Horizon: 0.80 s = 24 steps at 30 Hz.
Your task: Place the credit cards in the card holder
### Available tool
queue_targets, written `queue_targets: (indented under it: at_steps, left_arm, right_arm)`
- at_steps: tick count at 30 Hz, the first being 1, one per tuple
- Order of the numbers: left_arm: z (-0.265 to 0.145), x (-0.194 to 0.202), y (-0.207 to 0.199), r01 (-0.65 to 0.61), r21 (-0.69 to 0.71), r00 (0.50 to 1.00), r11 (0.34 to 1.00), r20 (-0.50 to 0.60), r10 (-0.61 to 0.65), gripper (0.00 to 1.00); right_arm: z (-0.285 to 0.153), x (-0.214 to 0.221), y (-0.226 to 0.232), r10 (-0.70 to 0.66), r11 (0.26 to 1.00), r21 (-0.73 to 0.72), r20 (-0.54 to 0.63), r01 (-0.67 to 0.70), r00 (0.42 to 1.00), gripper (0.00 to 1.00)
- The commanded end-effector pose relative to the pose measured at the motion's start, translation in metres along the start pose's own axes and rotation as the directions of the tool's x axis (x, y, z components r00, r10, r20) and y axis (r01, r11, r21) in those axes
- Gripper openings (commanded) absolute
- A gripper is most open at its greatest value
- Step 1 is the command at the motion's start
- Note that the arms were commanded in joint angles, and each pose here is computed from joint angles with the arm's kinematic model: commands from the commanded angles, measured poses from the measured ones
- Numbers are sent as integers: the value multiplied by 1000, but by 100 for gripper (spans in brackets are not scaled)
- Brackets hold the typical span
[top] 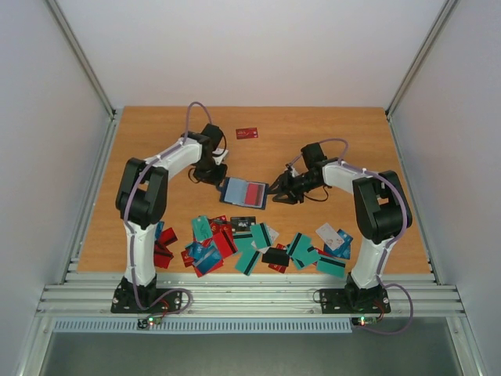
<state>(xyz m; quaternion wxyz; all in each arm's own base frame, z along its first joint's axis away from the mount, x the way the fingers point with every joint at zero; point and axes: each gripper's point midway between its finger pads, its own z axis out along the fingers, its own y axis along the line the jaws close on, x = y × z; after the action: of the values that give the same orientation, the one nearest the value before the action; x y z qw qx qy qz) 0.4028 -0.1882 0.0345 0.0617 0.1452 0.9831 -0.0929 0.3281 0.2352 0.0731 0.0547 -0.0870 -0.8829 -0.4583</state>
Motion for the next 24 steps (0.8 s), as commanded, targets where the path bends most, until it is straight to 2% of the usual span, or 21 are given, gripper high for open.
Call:
queue_targets:
  at_steps: [1,4,5,6,9,11,16,20,24]
  left_arm:
    - [-30,13,-20,65,61,997,996,43,-67,5]
    - [-34,24,-27,103,85,994,991,32,-106,10]
    - [-36,25,-28,116,88,992,989,33,-119,16]
    - [-39,25,-28,122,86,991,989,35,-126,30]
    - [-47,21,-28,120,79,991,990,57,-124,53]
    - [-55,17,-29,111,78,991,991,67,-116,58]
    - [-78,2,-42,86,121,987,989,123,-101,54]
    - [-84,-6,-69,26,214,986,976,155,-60,36]
    - [-69,-5,-101,-19,320,994,947,110,-17,23]
  right_arm:
    - [-14,-3,9,-36,999,-16,26,36,999,41]
    - [-15,-5,9,-36,999,-25,27,37,999,41]
    - [-15,-6,9,-36,999,-28,27,36,999,41]
    - [-15,-6,10,-37,999,-31,25,38,999,41]
    - [-13,-9,12,-34,998,-49,22,36,999,41]
    - [-12,-12,14,-31,998,-62,17,32,999,42]
    - [-9,-16,19,-35,996,-82,8,36,999,42]
    - [-4,-17,15,-24,995,-92,-12,23,1000,42]
    - [3,-20,12,-14,995,-102,-29,11,999,42]
